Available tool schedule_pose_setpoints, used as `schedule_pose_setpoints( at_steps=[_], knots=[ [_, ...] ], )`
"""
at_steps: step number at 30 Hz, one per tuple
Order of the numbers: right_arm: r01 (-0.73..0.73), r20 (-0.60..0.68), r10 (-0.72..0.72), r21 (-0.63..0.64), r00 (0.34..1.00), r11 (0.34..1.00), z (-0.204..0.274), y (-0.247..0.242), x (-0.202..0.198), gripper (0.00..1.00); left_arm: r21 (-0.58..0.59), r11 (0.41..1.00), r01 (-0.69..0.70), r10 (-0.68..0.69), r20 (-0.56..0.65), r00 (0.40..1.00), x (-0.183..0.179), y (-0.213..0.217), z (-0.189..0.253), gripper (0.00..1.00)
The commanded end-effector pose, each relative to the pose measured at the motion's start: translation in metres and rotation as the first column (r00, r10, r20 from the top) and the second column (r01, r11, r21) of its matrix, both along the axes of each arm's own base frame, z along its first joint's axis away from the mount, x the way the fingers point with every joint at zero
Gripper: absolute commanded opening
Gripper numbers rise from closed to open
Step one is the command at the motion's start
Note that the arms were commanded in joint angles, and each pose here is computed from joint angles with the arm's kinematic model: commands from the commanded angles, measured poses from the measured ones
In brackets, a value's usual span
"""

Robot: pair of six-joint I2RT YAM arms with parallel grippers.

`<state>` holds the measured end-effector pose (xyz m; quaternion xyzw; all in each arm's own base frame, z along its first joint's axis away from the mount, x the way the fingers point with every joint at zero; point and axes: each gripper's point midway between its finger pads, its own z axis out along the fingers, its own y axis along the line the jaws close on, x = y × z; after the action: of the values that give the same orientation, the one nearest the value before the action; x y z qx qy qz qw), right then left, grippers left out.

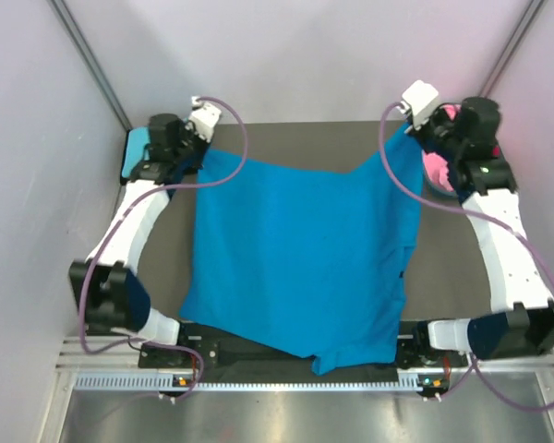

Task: Fold and stack the t-shirts
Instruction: Flatten the tshirt out, then fold the tshirt

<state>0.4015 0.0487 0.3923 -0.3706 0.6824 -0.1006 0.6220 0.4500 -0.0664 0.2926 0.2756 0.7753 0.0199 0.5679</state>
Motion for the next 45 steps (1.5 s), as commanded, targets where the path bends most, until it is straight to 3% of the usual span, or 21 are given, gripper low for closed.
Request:
schedule_pose_setpoints(
  at_steps=[1,5,8,10,14,20,26,35,40,45],
  knots=[
    [-0.020,0.035,0.020,-0.020,0.999,1.000,-0.018,0.007,0.050,0.00,-0.033,0.999,0.042,-0.039,0.079,0.996,0.049,-0.013,-0.006,0.00],
    [-0.005,-0.130,-0.004,-0.067,0.992,0.998,-0.102,0.008,0.128,0.00,-0.034,0.999,0.017,-0.017,-0.010,1.000,0.099,-0.016,-0.058,0.00],
    [0.058,-0.168,-0.074,-0.098,0.983,0.993,-0.135,-0.001,0.180,0.00,-0.031,0.999,-0.015,0.013,-0.074,0.997,0.140,-0.016,-0.104,0.00],
    [0.109,-0.193,-0.131,-0.120,0.972,0.987,-0.152,-0.009,0.203,0.00,-0.033,0.999,-0.032,0.030,-0.043,0.999,0.161,-0.016,-0.095,0.00],
    [0.182,-0.161,-0.201,-0.126,0.966,0.975,-0.177,-0.015,0.262,0.00,-0.038,0.996,-0.077,0.075,-0.055,0.996,0.198,-0.014,-0.125,0.00],
    [0.294,-0.009,-0.296,-0.098,0.955,0.951,-0.182,-0.025,0.304,0.00,-0.032,0.996,-0.086,0.088,0.062,0.994,0.241,-0.021,-0.123,0.00],
    [0.302,0.120,-0.296,-0.032,0.947,0.953,-0.147,-0.021,0.319,0.00,-0.013,0.988,-0.154,0.153,0.226,0.962,0.266,-0.009,-0.102,0.00],
    [0.301,0.109,-0.294,-0.057,0.950,0.952,-0.157,-0.015,0.319,0.00,-0.027,0.988,-0.154,0.155,0.278,0.948,0.277,-0.009,-0.098,0.00],
    [0.278,0.035,-0.276,-0.099,0.960,0.955,-0.153,-0.012,0.295,0.00,-0.024,0.997,-0.074,0.077,0.227,0.971,0.263,-0.022,-0.085,0.00],
    [0.242,-0.042,-0.250,-0.149,0.967,0.959,-0.155,-0.012,0.261,0.00,0.040,0.999,0.002,-0.008,0.140,0.990,0.231,-0.025,-0.102,0.00]
  ],
)
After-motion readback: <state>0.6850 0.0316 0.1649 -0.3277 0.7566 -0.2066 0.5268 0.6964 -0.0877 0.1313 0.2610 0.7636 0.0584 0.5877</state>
